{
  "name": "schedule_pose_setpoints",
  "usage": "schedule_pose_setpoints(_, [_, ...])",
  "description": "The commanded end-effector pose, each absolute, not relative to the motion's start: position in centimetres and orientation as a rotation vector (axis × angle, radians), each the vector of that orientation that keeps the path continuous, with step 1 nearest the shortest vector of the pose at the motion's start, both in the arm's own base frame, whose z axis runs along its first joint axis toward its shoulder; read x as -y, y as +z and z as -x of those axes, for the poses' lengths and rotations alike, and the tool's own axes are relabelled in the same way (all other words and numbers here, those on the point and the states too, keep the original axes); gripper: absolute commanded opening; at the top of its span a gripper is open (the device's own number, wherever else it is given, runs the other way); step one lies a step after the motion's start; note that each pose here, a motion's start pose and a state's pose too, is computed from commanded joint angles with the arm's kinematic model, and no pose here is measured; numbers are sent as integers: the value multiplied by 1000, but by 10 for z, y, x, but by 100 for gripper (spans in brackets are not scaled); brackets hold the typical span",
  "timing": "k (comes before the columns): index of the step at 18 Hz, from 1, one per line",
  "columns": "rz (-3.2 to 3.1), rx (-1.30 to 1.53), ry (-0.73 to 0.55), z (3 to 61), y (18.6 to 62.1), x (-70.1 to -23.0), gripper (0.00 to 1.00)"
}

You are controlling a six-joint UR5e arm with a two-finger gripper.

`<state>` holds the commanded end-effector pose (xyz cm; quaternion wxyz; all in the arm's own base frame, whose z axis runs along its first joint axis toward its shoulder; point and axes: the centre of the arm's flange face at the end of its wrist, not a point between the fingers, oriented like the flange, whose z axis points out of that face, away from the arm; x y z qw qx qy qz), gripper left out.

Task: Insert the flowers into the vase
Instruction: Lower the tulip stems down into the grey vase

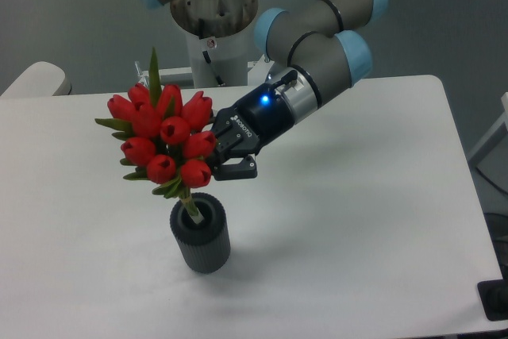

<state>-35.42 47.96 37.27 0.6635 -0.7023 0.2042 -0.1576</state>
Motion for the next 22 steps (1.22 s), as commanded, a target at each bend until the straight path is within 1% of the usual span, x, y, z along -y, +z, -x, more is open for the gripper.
schedule_pose_setpoints(13, [1591, -456, -358, 368, 291, -479, 23])
schedule_pose_setpoints(20, [1600, -429, -381, 369, 275, -476, 24])
schedule_pose_setpoints(22, [1603, -425, -383, 369, 273, -476, 28])
